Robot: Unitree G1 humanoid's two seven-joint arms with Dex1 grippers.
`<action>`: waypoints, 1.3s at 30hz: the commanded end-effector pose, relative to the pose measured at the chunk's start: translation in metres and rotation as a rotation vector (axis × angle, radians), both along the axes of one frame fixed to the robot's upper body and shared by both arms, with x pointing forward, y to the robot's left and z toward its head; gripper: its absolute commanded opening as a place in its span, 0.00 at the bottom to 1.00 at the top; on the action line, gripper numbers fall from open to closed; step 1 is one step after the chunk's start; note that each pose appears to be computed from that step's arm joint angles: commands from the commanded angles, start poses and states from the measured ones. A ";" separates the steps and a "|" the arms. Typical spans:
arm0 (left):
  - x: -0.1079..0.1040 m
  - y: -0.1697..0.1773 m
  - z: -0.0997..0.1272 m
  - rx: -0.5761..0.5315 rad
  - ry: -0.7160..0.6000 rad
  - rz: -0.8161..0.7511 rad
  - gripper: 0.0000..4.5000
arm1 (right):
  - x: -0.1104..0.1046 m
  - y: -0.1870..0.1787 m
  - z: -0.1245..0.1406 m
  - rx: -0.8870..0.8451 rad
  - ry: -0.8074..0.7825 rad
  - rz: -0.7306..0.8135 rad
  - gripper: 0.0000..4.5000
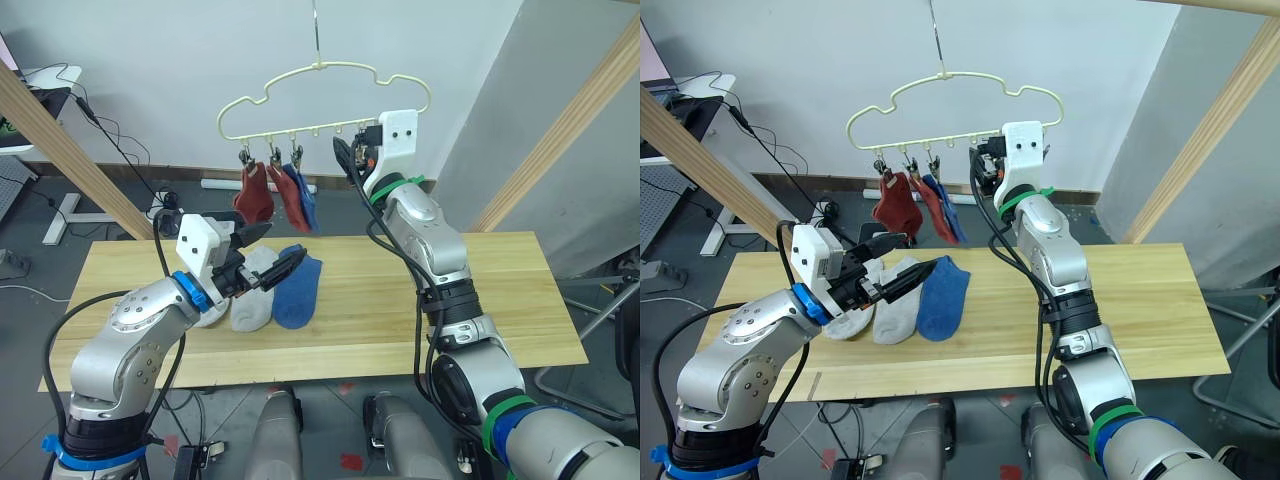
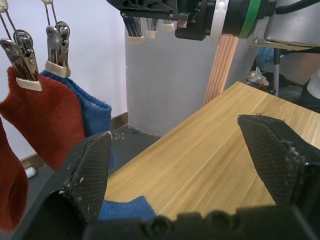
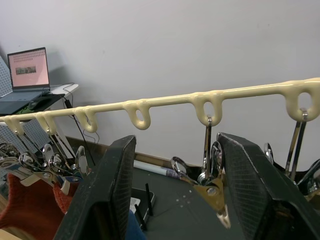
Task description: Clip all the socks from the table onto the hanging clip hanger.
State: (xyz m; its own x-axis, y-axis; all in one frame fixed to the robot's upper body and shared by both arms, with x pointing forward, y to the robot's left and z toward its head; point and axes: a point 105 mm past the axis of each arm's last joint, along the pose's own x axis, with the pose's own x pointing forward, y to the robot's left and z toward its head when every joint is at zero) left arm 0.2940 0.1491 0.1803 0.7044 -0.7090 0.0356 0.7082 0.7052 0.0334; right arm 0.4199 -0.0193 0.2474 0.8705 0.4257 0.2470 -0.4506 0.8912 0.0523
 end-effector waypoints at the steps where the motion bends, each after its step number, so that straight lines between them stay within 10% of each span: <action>1: -0.006 -0.003 0.011 0.000 -0.041 -0.019 1.00 | -0.003 0.002 0.018 0.029 -0.054 0.014 0.59; 33: -0.006 -0.006 0.010 -0.003 -0.034 -0.023 1.00 | -0.001 0.006 0.014 0.034 -0.034 0.024 0.59; 39: -0.007 -0.008 0.010 -0.007 -0.031 -0.025 1.00 | -0.001 0.006 0.014 0.048 -0.028 0.027 0.23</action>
State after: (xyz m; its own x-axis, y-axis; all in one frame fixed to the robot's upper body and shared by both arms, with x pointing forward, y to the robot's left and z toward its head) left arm 0.2924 0.1471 0.1804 0.7022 -0.7114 0.0294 0.7109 0.7028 0.0258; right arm 0.4225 -0.0153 0.2419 0.8719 0.4339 0.2271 -0.4596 0.8851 0.0734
